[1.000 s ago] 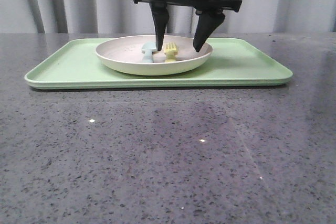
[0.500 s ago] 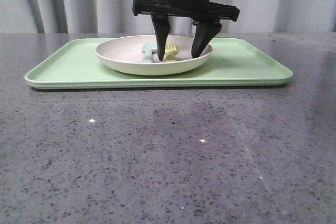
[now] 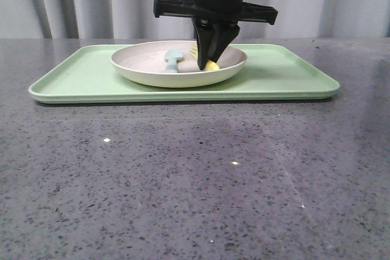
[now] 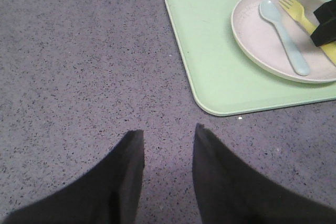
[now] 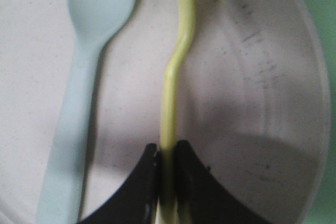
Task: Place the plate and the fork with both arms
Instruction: 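Lift the fork with the right gripper off the plate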
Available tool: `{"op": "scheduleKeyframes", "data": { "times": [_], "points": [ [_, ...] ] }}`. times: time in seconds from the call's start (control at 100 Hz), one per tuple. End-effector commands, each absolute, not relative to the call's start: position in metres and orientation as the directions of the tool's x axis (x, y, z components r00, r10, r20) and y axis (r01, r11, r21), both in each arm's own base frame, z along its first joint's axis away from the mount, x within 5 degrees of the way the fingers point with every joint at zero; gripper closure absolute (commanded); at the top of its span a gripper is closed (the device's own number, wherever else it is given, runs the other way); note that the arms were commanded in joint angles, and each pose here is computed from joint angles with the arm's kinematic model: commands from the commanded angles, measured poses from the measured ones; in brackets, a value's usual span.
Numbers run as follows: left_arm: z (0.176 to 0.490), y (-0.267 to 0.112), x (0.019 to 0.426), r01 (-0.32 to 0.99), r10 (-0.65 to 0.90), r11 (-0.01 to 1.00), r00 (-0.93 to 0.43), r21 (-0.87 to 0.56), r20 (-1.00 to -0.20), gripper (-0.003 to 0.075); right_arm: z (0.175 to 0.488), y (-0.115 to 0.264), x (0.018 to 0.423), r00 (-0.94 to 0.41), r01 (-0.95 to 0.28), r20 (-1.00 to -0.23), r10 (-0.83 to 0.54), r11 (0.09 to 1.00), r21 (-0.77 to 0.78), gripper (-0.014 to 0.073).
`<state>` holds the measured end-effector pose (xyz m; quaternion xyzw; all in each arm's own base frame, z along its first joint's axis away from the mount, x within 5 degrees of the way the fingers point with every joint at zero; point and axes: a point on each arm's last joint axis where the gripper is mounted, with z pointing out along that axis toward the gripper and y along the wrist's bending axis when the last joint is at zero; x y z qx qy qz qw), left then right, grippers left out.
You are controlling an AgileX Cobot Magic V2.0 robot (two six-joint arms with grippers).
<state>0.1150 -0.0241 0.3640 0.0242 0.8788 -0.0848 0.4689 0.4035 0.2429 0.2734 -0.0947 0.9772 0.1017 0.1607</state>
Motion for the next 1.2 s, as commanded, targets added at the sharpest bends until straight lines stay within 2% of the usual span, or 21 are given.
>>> {"op": "scheduleKeyframes", "data": {
  "times": [0.0, 0.18, 0.36, 0.7, 0.88, 1.19],
  "points": [
    [0.378, -0.024, 0.117, 0.129, -0.065, 0.981, -0.482, -0.144, -0.874, 0.0491, 0.310, 0.239, 0.399, -0.890, -0.237, -0.436, -0.135, 0.953, 0.189, 0.0597],
    [0.378, -0.024, 0.117, 0.129, -0.065, 0.981, -0.482, -0.144, -0.874, 0.0491, 0.316, 0.239, 0.398, -0.887, -0.239, -0.442, -0.134, 0.952, 0.191, 0.0608],
    [0.378, -0.024, 0.117, 0.129, -0.065, 0.981, -0.481, -0.144, -0.874, 0.0491, 0.341, 0.232, 0.391, -0.886, -0.238, -0.444, -0.136, 0.954, 0.183, 0.0611],
    [0.379, -0.025, 0.117, 0.130, -0.066, 0.981, -0.474, -0.144, -0.878, 0.0491, 0.371, 0.183, 0.390, -0.882, -0.147, -0.463, -0.086, 0.984, 0.099, 0.0611],
    [0.379, -0.025, 0.117, 0.131, -0.067, 0.981, -0.472, -0.145, -0.879, 0.0491, 0.367, 0.162, 0.396, -0.895, -0.095, -0.445, -0.044, 0.991, 0.092, 0.0611],
    [0.379, -0.025, 0.117, 0.131, -0.067, 0.981, -0.472, -0.145, -0.879, 0.0491, 0.339, 0.155, 0.398, -0.932, -0.073, -0.360, -0.044, 0.995, 0.067, 0.0611]
  ]
}}
